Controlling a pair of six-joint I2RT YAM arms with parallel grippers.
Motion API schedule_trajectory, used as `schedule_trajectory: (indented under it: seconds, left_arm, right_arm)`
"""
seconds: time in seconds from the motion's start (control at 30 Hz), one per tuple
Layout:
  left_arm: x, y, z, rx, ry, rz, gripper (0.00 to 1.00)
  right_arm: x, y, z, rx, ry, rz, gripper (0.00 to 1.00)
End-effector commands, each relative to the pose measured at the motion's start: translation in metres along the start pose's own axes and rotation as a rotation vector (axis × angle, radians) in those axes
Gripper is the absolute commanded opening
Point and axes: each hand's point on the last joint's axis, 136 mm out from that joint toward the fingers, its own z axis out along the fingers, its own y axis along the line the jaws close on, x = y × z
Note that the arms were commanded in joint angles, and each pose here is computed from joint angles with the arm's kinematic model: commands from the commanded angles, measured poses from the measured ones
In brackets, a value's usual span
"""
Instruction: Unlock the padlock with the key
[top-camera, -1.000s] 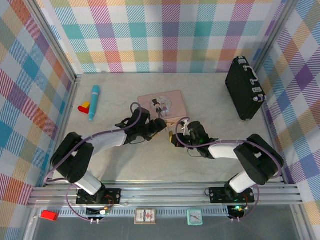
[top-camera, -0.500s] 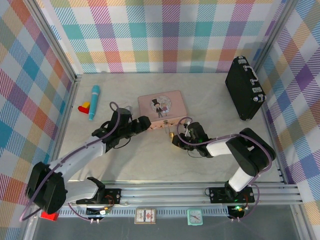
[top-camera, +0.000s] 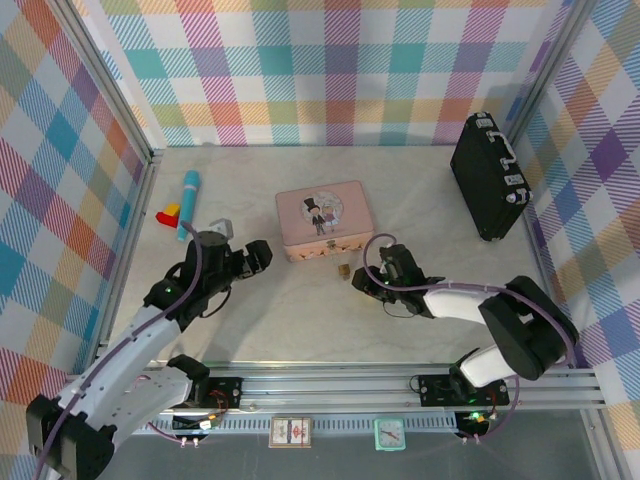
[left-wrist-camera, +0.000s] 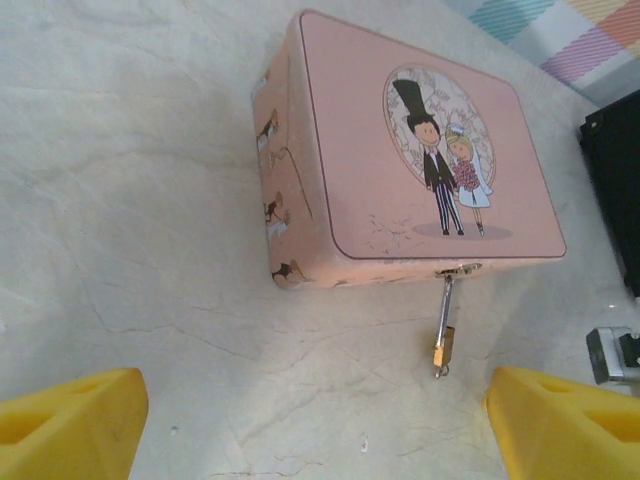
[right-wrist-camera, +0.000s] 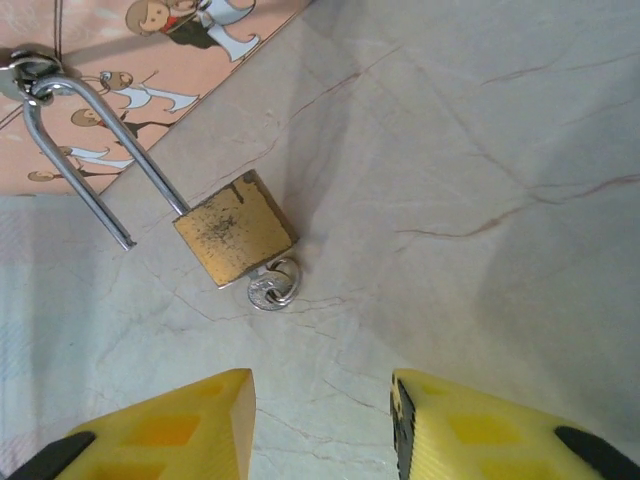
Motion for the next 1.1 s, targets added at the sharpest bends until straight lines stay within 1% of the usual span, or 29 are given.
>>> schedule_trajectory:
  seconds: [0.0,0.1,0.13,0.2,0.27,0.33,0.4,0.5,0.57,0.67,0.8,0.93,1.07]
  left_arm:
    - [0.009,0.025,-0.006,-0.079,-0.007,0.047,0.9]
    - [0.012,0.03,-0.008,-0.084,-0.013,0.07,0.91]
    - [0.013,0.031,-0.008,-0.085,-0.011,0.079,0.92]
    - [0.013,0.031,-0.008,-0.085,-0.011,0.094,0.92]
    - [0.012,0.031,-0.007,-0.083,-0.012,0.102,0.92]
    - [0.012,0.028,-0.007,-0.072,-0.012,0.102,0.92]
    - [0.012,0.027,-0.006,-0.06,-0.014,0.095,0.92]
    - [0.014,0.028,-0.003,-0.056,-0.017,0.074,0.93]
    - [0.017,0.029,-0.001,-0.053,-0.012,0.06,0.93]
    - [0.019,0.028,0.002,-0.05,0.002,0.05,0.93]
    - [0.02,0.028,0.004,-0.058,0.018,0.047,0.93]
    - [0.019,0.027,0.004,-0.058,0.018,0.043,0.93]
    - [0.016,0.025,0.004,-0.057,0.012,0.029,0.93]
  right_arm:
    - [-0.004,-0.013,-0.011,0.085,-0.024,-0.019,0.42]
    - [-0.013,-0.011,-0.023,0.092,-0.077,-0.023,0.46]
    - [-0.016,-0.012,-0.027,0.103,-0.097,-0.022,0.52]
    - [-0.022,-0.011,-0.033,0.114,-0.122,-0.023,0.58]
    - [-0.028,-0.008,-0.036,0.12,-0.13,-0.022,0.65]
    - [-0.032,-0.002,-0.034,0.113,-0.115,-0.034,0.66]
    - [-0.034,0.006,-0.028,0.084,-0.092,-0.044,0.65]
    - [-0.036,0.026,-0.015,0.001,-0.043,-0.069,0.62]
    - [-0.037,0.036,-0.007,-0.032,-0.011,-0.104,0.58]
    - [-0.04,0.051,0.002,-0.095,0.002,-0.172,0.57]
    - [-0.042,0.061,0.011,-0.127,0.024,-0.274,0.55]
    - [-0.042,0.069,0.018,-0.145,0.054,-0.357,0.47]
    - [-0.042,0.07,0.024,-0.141,0.075,-0.398,0.43]
